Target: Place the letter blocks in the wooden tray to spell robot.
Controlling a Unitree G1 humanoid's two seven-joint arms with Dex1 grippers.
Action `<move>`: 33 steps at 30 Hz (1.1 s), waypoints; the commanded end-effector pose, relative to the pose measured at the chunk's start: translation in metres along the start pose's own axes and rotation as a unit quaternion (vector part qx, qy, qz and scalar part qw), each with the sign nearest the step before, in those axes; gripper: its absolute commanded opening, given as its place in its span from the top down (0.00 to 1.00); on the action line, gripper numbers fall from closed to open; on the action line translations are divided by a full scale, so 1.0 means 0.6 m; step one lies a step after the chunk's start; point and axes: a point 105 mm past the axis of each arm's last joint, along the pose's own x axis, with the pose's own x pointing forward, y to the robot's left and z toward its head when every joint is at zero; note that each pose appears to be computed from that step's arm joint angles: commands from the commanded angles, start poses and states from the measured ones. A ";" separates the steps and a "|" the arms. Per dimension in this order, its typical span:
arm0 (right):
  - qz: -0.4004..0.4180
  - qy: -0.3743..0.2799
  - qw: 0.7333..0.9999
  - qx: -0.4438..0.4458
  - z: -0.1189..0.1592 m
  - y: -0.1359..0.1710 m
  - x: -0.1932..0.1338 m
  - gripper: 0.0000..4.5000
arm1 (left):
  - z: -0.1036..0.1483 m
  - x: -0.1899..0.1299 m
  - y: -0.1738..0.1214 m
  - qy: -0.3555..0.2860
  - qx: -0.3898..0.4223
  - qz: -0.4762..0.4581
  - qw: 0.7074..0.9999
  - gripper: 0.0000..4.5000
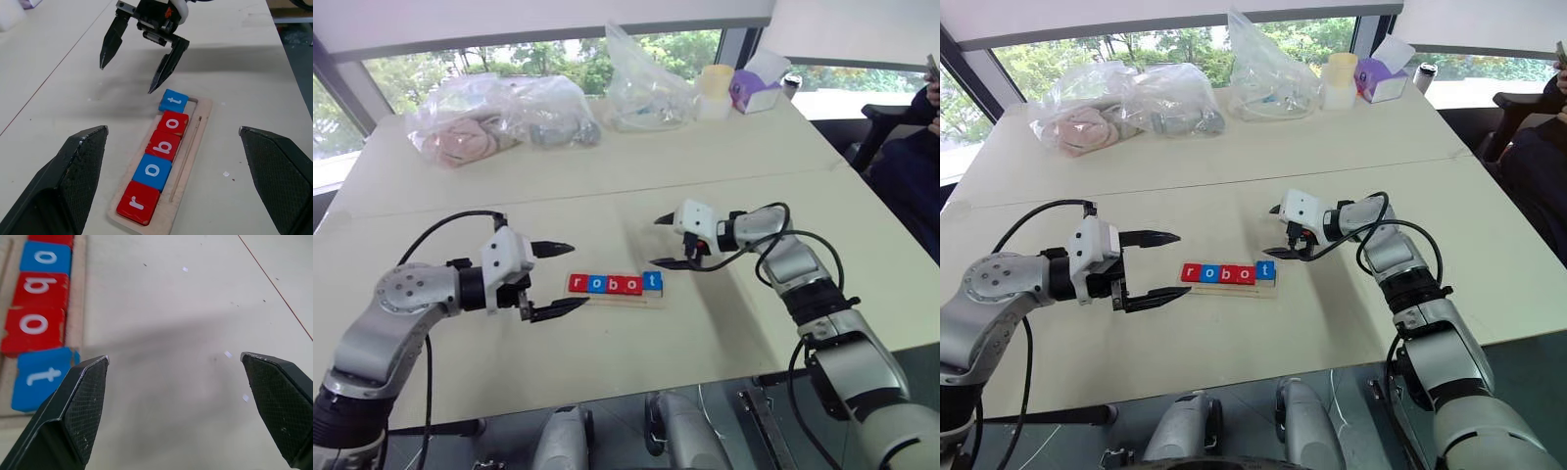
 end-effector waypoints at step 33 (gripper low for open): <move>-0.036 -0.053 0.998 0.026 0.070 -0.014 -0.075 0.01 | 0.018 -0.004 0.007 -0.014 0.014 0.020 1.000 0.00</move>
